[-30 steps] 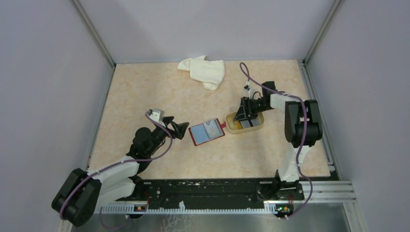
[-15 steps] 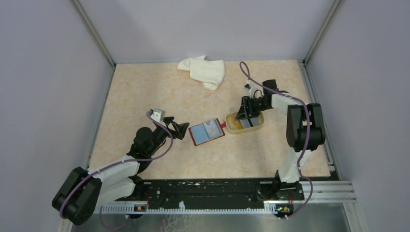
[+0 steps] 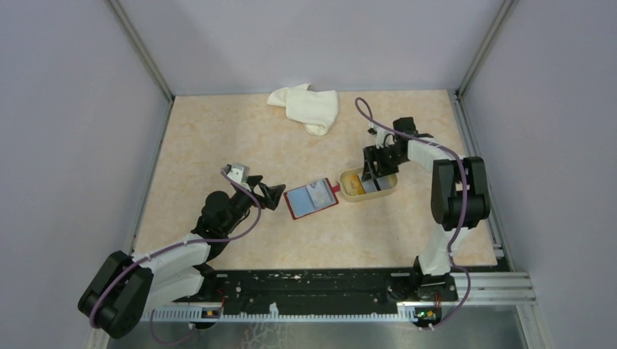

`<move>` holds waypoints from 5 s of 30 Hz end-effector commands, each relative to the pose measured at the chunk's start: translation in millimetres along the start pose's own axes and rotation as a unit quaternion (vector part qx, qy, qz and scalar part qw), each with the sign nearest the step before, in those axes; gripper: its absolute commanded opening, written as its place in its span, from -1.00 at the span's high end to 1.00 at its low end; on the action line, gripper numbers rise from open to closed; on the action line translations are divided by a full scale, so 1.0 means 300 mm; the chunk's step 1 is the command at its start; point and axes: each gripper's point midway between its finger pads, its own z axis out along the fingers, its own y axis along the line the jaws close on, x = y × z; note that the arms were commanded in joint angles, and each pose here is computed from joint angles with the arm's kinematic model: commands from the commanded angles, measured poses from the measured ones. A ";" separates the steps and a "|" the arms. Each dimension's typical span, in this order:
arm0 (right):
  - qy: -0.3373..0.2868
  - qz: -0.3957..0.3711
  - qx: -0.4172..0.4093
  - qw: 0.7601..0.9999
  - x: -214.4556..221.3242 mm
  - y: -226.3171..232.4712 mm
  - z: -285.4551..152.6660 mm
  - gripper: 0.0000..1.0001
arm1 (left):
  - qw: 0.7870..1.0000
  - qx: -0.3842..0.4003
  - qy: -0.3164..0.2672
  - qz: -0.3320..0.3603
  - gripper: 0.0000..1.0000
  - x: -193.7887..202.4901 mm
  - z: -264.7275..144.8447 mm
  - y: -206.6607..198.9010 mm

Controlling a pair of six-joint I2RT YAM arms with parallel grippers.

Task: Put the credit cards into the card holder
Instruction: Pick up the credit card from the storage box.

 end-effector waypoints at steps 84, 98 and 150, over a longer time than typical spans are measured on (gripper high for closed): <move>0.043 0.047 -0.260 0.963 -0.002 0.337 0.066 0.20 | 0.997 -0.027 0.076 -0.010 -0.98 0.051 0.085 -0.068; 0.008 0.069 -0.258 0.964 -0.040 0.269 0.002 0.27 | 0.996 -0.021 0.087 -0.018 -0.98 0.084 0.068 -0.070; -0.089 -0.038 -0.464 0.881 -0.101 0.665 -0.229 1.00 | 0.900 0.318 0.012 -0.298 -0.35 -0.036 0.047 -0.549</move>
